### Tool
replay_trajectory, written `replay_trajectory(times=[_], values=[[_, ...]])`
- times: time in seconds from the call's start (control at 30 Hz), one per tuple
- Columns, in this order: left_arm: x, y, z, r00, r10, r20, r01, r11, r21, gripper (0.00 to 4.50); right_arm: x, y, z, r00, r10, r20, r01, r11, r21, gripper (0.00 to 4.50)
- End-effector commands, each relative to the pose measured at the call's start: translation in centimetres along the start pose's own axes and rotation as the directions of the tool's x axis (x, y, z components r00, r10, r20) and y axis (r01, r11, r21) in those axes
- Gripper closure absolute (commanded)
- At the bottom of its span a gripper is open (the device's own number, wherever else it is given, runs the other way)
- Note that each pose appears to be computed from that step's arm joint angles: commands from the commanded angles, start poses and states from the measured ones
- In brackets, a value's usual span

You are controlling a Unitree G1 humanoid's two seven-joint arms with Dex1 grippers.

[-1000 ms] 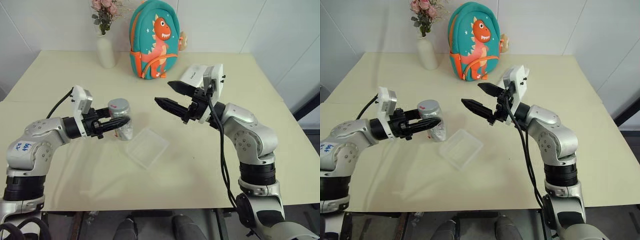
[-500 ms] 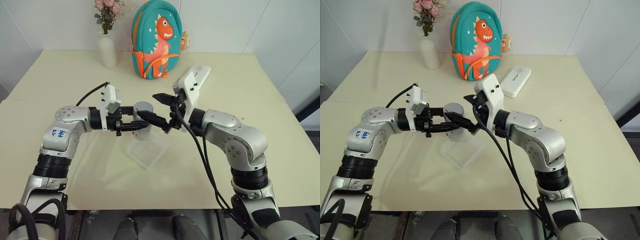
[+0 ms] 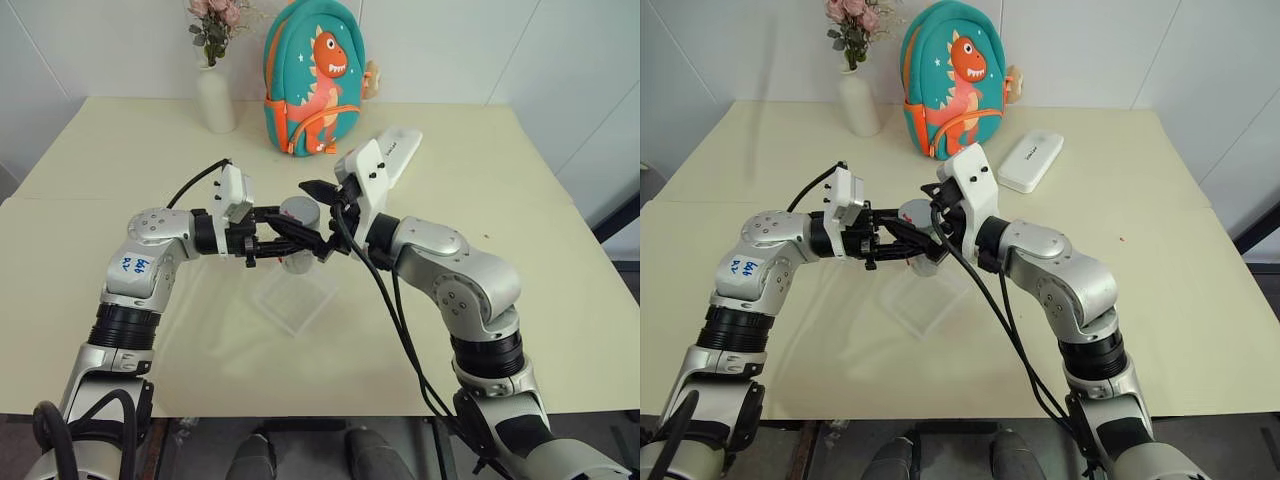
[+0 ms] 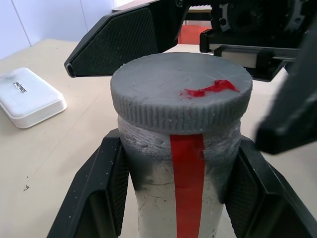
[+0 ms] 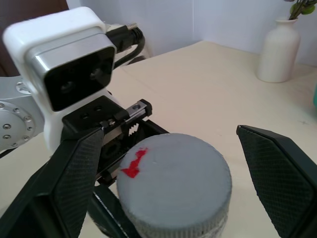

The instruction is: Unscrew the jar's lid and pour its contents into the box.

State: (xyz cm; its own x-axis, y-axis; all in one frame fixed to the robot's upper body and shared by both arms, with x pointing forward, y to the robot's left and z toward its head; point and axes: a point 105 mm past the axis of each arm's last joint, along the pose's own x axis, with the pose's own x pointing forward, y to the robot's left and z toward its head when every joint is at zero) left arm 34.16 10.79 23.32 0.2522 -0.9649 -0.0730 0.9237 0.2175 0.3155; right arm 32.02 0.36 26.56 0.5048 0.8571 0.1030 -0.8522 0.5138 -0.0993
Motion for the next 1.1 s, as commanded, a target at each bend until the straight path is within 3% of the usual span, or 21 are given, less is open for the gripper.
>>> replay_trajectory(times=[0.03, 0.23, 0.33, 0.47, 0.67, 0.83, 1.1], values=[[-0.2, 0.5, 1.7, 0.999, 0.015, 0.047, -0.018, 0.998, 0.054, 2.31, 0.0, 0.6, 0.9, 0.999, 0.019, 0.041, -0.018, 0.999, -0.033, 0.0], [-0.2, 0.5, 1.8, 0.999, 0.014, 0.053, -0.016, 0.999, 0.051, 2.31, 0.1, 0.5, 0.9, 0.999, 0.012, 0.053, -0.01, 0.999, -0.034, 0.0], [-0.1, 0.5, 1.9, 0.998, 0.014, 0.055, -0.017, 0.999, 0.052, 2.31, 0.0, 0.6, 0.9, 0.998, 0.015, 0.055, -0.013, 0.999, -0.037, 0.57], [-0.1, 0.6, 1.9, 0.998, 0.021, 0.064, -0.024, 0.999, 0.046, 2.31, 0.0, 0.8, 0.9, 0.998, 0.028, 0.06, -0.026, 0.999, -0.04, 1.89], [-0.5, 0.6, 1.9, 0.995, 0.028, 0.096, -0.028, 1.0, -0.002, 2.31, -0.2, 1.6, 1.2, 0.99, 0.096, 0.099, -0.093, 0.995, -0.034, 1.94], [-0.8, 0.3, 1.8, 0.994, -0.005, 0.109, 0.01, 0.999, -0.041, 2.31, -1.0, 3.0, 1.4, 0.962, 0.24, 0.129, -0.235, 0.971, -0.048, 1.94], [-0.8, -0.5, 1.6, 0.992, -0.095, 0.078, 0.097, 0.995, -0.017, 2.31, -2.6, 4.0, 0.9, 0.882, 0.466, 0.064, -0.458, 0.882, -0.109, 1.94]])
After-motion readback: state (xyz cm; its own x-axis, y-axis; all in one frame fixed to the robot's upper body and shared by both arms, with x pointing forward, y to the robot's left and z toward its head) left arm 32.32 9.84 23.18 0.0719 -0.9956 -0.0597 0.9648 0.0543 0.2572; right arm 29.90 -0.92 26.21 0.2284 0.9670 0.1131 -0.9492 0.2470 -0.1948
